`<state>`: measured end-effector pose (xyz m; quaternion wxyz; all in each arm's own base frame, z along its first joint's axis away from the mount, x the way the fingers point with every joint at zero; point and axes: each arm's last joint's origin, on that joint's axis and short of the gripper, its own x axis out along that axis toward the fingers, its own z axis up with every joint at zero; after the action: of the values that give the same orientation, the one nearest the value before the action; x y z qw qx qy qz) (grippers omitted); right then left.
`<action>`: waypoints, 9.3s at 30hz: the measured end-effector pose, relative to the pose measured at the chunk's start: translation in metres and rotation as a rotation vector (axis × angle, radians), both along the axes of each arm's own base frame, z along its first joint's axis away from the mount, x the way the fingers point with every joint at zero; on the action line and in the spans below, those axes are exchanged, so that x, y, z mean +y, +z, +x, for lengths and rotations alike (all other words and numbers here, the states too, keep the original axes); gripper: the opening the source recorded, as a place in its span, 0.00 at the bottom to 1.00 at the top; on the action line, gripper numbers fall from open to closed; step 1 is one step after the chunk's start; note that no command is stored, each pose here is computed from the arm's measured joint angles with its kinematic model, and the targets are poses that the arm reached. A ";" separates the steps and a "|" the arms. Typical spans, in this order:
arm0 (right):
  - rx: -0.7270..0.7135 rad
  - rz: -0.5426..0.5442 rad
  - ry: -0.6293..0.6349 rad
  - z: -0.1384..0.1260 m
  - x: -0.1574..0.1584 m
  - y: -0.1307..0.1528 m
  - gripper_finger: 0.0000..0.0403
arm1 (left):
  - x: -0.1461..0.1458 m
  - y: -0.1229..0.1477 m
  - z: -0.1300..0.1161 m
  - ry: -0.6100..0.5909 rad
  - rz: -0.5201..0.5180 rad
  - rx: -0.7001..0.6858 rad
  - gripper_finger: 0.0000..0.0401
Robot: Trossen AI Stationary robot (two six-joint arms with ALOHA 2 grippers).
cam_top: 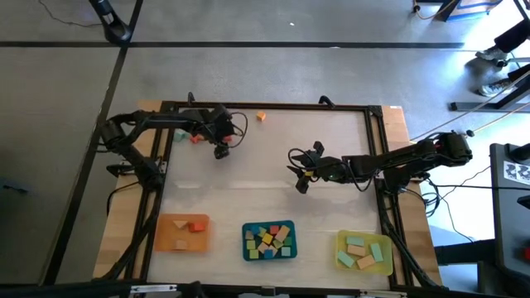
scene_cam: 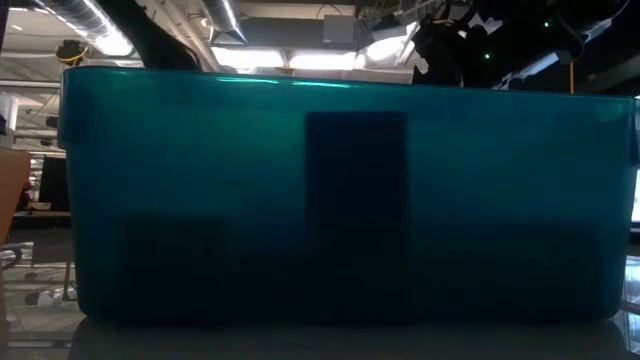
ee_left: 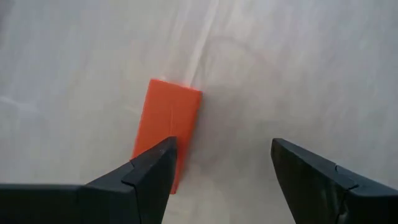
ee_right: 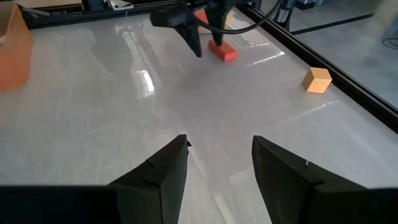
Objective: Sort blocks by size
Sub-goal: Put the orange rectangular block into the yellow bin, then put the brown rectangular block into the yellow bin
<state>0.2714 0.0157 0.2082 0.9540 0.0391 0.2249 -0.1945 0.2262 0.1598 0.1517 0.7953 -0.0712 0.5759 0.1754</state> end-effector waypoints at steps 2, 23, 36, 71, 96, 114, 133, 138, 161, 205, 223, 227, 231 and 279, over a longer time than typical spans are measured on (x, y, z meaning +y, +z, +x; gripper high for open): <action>-0.001 0.001 0.000 0.000 0.000 0.000 0.44 | -0.003 0.009 0.001 -0.029 0.034 -0.019 0.62; 0.006 0.000 0.000 0.000 0.000 -0.001 0.44 | 0.022 -0.023 -0.015 -0.042 0.003 0.001 0.59; -0.010 0.055 0.091 0.001 0.003 0.001 0.44 | 0.002 -0.001 -0.012 0.022 0.007 -0.030 0.27; -0.074 -0.490 0.602 0.102 0.055 0.021 0.44 | -0.159 0.079 0.028 -0.438 -0.494 -0.540 0.31; 0.002 -0.553 0.651 0.146 0.065 0.006 0.28 | -0.160 0.082 0.031 -0.476 -0.473 -0.574 0.32; 0.067 -0.644 0.608 0.128 0.088 0.024 0.15 | -0.160 0.089 0.034 -0.529 -0.486 -0.643 0.32; 0.243 -0.335 0.579 0.069 0.124 0.058 0.15 | -0.157 0.089 0.034 -0.553 -0.449 -0.664 0.32; 0.338 -0.092 0.583 0.038 0.142 0.062 0.15 | -0.156 0.087 0.033 -0.552 -0.424 -0.648 0.32; 0.781 0.448 -0.069 -0.094 0.193 0.054 0.15 | -0.155 0.088 0.035 -0.619 -0.304 -0.670 0.32; 0.599 0.637 -0.439 -0.122 0.203 0.057 0.51 | -0.155 0.088 0.035 -0.597 -0.321 -0.668 0.32; 0.399 0.122 -0.276 -0.029 0.120 0.059 0.53 | -0.120 0.077 0.025 -0.267 -0.171 -0.520 0.40; 0.396 0.081 -0.306 -0.017 0.100 0.044 0.53 | -0.095 0.069 0.012 -0.056 0.005 -0.367 0.52; 0.375 0.091 -0.330 -0.010 0.084 0.022 0.53 | -0.069 0.065 -0.005 0.220 0.182 -0.235 0.56; 0.298 0.106 -0.308 -0.002 0.069 -0.010 0.53 | -0.077 0.004 0.013 0.282 0.212 0.135 0.01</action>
<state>0.2690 0.0848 0.1983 0.8658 0.0938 0.3649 -0.3293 0.2393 0.0833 0.1556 0.7256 -0.0552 0.5904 0.3492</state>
